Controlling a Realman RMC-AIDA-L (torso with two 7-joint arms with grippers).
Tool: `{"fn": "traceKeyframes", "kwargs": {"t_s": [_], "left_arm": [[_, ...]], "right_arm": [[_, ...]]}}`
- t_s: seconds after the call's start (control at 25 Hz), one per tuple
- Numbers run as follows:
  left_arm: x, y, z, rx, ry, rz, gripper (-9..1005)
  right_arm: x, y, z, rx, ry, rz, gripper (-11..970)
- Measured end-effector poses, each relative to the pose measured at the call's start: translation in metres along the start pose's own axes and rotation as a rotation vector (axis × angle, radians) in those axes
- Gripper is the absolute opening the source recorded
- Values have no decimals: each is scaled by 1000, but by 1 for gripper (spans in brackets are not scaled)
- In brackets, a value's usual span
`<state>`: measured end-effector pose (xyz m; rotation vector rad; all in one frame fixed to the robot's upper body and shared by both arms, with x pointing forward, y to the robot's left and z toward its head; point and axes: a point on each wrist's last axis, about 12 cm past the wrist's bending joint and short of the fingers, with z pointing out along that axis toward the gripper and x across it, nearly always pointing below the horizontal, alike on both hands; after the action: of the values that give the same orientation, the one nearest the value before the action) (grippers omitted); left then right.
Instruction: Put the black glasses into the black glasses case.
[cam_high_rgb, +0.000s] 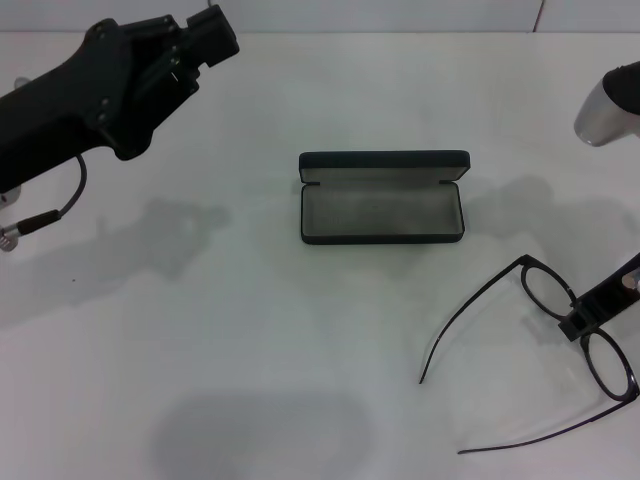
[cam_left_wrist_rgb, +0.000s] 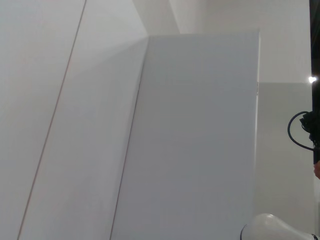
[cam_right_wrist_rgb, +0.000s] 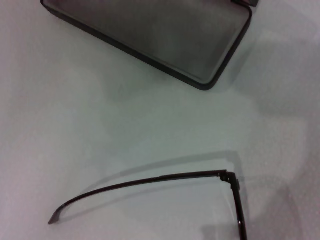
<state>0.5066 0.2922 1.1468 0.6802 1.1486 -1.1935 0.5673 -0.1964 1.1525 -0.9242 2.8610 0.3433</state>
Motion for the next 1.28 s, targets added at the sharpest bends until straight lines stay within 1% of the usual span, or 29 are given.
{"fn": "traceKeyframes", "kwargs": {"t_s": [0.36,0.6,0.72,0.76,0.8,0.88,1.0,1.08,1.16,1.24,1.28], "left_arm": [[4,-2,-1,-8,-6,-21,62],[5,-2,-2,-10,-8,-25,62],[5,-2,-2,-11,-10,-25,61],[5,-2,-2,-14,-18,-26,61],[5,-2,-2,-17,-28,-28,61],[6,-3,-3,-28,-60,-37,61],[11,-4,-5,-58,-123,-63,60],[13,-5,-5,-67,-146,-73,60],[14,-6,-3,-60,-155,-80,60],[15,-8,2,-25,-159,-89,59],[15,-8,2,-25,-159,-89,59]], "right_arm": [[4,-1,4,-2,-15,-99,116],[5,1,1,-39,-59,-158,101],[7,5,-7,-95,-132,-220,100],[8,6,-10,-125,-159,-237,100],[10,6,-16,-178,-207,-254,100],[16,4,-23,-262,-281,-272,100],[33,-7,-34,-419,-435,-285,100],[45,-13,-36,-495,-529,-297,100],[57,-17,-35,-538,-619,-333,100],[64,-18,-31,-537,-698,-387,100],[65,-19,-27,-521,-726,-404,100]]}}
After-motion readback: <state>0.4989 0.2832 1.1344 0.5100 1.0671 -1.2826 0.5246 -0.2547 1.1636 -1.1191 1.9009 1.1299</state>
